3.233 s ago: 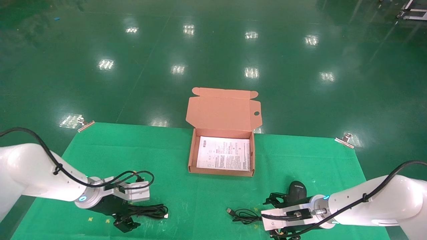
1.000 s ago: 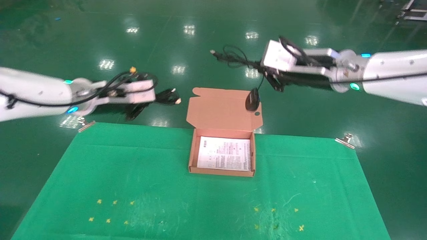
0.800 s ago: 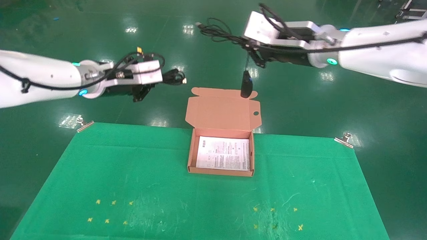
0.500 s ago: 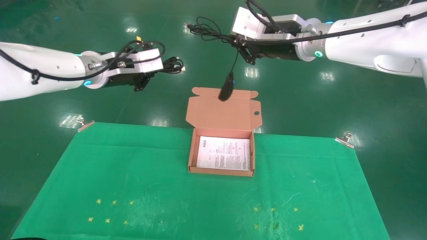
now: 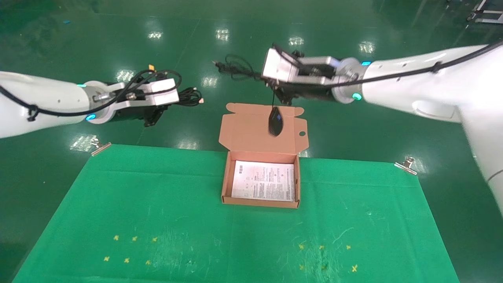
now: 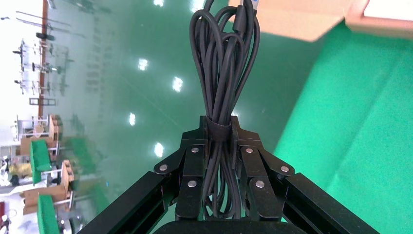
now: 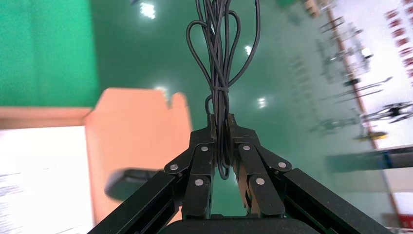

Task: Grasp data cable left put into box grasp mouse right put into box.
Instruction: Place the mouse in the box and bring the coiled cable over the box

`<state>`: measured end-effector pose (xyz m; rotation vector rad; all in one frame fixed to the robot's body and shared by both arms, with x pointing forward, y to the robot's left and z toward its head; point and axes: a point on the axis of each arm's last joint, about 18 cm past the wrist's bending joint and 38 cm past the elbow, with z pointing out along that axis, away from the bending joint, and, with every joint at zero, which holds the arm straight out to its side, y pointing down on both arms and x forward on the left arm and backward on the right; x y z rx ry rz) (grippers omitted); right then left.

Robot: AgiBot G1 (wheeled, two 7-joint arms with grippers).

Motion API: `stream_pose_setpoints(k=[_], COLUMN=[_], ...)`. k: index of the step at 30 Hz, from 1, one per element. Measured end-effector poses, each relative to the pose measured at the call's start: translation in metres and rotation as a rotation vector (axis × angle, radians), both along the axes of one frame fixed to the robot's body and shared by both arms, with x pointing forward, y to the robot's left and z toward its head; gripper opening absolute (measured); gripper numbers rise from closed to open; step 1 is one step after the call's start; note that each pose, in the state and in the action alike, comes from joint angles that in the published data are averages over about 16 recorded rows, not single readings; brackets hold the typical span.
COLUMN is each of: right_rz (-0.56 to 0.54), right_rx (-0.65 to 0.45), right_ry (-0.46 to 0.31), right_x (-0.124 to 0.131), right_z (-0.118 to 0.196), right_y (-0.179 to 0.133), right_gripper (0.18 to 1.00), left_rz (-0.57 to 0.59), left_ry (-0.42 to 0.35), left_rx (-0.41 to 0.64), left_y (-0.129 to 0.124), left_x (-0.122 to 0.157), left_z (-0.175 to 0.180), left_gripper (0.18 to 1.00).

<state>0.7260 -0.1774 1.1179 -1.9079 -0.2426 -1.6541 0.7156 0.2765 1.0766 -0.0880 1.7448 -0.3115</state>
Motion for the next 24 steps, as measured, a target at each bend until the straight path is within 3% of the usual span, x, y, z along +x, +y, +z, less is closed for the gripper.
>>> stream_pose_setpoints(k=[12, 24], right_rz=[0.008, 0.011], right_rx=[-0.01, 0.033], right_ry=[0.115, 0.234], right_x=[0.015, 0.02], right_z=[-0.05, -0.097], right_y=[0.022, 0.036], right_gripper=[0.215, 0.215], left_rz=[0.094, 0.128], left_ry=[0.036, 0.031], left_rx=[-0.013, -0.016], left_y=[0.026, 0.028], left_x=[-0.015, -0.023], left_z=[-0.016, -0.019], left_gripper=[0.262, 0.262])
